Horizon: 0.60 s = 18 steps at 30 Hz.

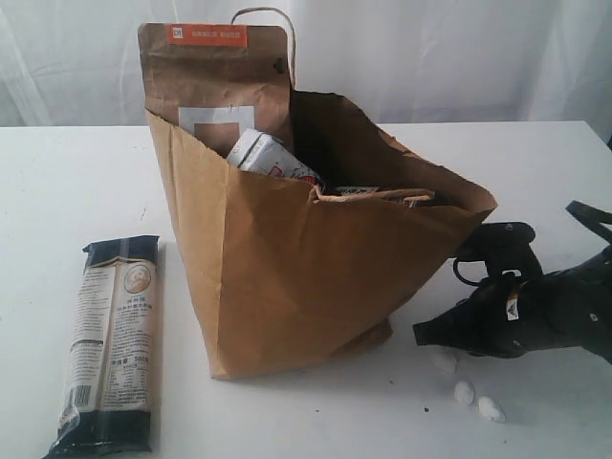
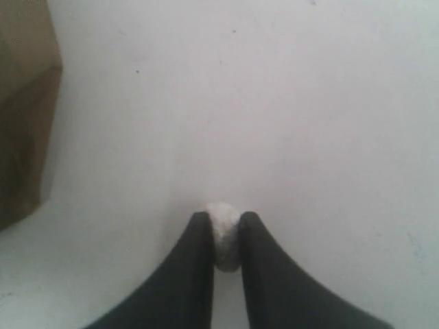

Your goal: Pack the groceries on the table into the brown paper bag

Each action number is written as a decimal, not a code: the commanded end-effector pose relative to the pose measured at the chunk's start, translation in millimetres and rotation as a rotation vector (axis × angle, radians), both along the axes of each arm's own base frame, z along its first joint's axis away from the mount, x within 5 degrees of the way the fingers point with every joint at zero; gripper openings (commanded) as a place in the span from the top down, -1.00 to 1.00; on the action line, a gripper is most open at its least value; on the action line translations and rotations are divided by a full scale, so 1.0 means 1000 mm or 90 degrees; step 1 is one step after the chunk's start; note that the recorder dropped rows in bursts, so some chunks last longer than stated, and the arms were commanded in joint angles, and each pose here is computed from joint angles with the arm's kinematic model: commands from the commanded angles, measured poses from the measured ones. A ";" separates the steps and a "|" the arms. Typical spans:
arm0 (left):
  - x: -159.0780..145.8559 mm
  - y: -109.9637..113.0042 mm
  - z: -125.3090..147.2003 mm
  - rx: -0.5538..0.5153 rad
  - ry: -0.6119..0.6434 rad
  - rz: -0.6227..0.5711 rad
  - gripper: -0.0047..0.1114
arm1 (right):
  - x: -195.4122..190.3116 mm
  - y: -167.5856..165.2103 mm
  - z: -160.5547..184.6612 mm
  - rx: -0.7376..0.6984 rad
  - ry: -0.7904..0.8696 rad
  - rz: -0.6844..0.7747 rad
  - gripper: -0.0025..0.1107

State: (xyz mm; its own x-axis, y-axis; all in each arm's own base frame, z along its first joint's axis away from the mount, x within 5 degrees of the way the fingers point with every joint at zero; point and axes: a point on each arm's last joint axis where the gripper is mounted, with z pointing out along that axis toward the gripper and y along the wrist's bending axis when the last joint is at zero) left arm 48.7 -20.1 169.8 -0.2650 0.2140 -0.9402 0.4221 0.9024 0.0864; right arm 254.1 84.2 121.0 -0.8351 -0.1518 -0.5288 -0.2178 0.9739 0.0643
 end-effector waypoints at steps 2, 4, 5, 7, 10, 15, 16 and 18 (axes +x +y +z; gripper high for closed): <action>0.000 0.000 -0.001 -0.005 0.000 0.003 0.92 | -0.007 -0.008 0.021 -0.006 -0.004 -0.021 0.96; 0.000 0.000 -0.001 -0.005 0.000 0.003 0.92 | -0.012 -0.010 0.031 -0.010 -0.007 -0.026 0.96; 0.000 0.000 -0.001 -0.005 0.000 0.003 0.92 | -0.014 -0.011 0.037 -0.011 -0.011 -0.028 0.96; 0.000 0.000 -0.001 -0.005 0.000 0.003 0.92 | -0.019 -0.014 0.050 -0.011 -0.023 -0.032 0.96; 0.000 0.000 -0.001 -0.005 0.000 0.003 0.92 | -0.029 -0.018 0.068 -0.015 -0.034 -0.040 0.96; 0.000 0.000 -0.001 -0.005 0.000 0.003 0.92 | -0.051 -0.027 0.101 -0.012 -0.072 -0.054 0.96; 0.000 0.000 -0.001 -0.005 0.000 0.003 0.92 | -0.055 -0.029 0.108 -0.006 -0.090 -0.056 0.96; 0.000 0.000 -0.001 -0.005 0.000 0.003 0.92 | -0.064 -0.032 0.123 0.005 -0.126 -0.059 0.96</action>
